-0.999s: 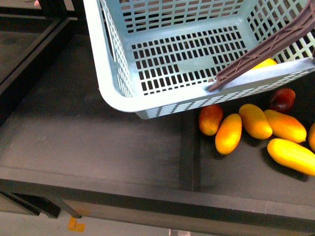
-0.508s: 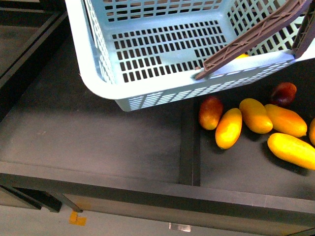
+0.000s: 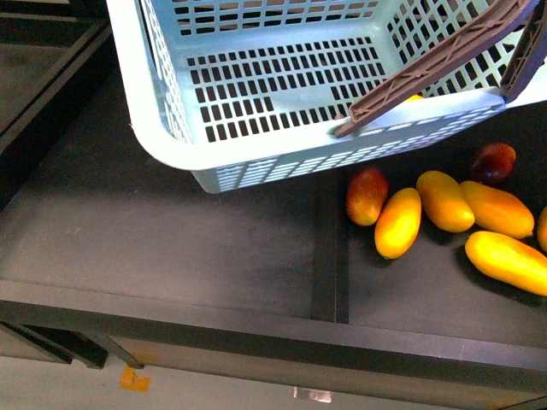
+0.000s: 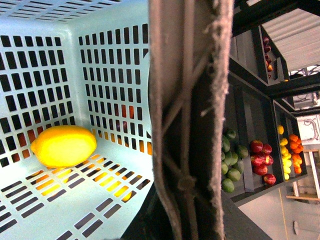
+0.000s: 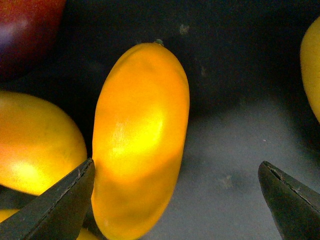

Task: Pick lemon and mango into basket

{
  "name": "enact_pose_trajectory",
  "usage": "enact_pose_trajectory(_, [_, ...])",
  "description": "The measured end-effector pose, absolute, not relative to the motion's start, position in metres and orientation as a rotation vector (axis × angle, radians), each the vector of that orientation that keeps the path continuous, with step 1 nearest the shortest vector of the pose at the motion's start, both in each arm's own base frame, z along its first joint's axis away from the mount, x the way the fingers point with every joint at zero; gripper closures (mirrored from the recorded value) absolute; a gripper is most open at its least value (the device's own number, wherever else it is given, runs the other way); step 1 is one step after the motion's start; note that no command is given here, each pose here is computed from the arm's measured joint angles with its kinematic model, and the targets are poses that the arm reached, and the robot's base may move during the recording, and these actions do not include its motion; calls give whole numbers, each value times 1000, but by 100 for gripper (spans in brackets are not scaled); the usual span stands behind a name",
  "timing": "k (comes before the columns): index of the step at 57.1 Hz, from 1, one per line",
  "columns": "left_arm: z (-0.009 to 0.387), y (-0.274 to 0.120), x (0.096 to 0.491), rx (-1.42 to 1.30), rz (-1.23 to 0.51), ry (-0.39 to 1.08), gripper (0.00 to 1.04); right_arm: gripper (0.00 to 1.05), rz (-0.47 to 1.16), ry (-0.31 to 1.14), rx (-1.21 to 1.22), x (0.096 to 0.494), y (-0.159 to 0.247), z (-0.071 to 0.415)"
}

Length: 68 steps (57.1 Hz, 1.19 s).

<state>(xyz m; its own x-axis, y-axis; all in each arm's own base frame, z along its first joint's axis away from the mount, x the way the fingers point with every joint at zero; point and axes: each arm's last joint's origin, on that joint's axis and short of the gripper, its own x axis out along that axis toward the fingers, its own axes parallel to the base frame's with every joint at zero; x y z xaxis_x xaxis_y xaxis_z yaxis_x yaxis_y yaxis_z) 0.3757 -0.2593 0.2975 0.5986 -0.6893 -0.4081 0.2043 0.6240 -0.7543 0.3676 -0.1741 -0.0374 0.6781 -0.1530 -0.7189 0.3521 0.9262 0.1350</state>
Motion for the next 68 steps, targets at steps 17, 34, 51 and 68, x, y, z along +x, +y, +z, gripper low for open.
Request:
enact_pose_trajectory(17, [297, -259, 375, -722, -581, 763, 99, 9, -293, 795, 297, 390, -174, -59])
enact_pose_trajectory(34, [297, -259, 375, -722, -581, 763, 99, 33, -303, 793, 311, 403, -173, -69])
enact_pose_trajectory(51, [297, -259, 376, -721, -577, 761, 99, 51, -245, 752, 315, 377, -186, -51])
enact_pose_trajectory(68, [297, -259, 375, -722, -581, 763, 99, 51, -93, 470, 259, 333, -194, 62])
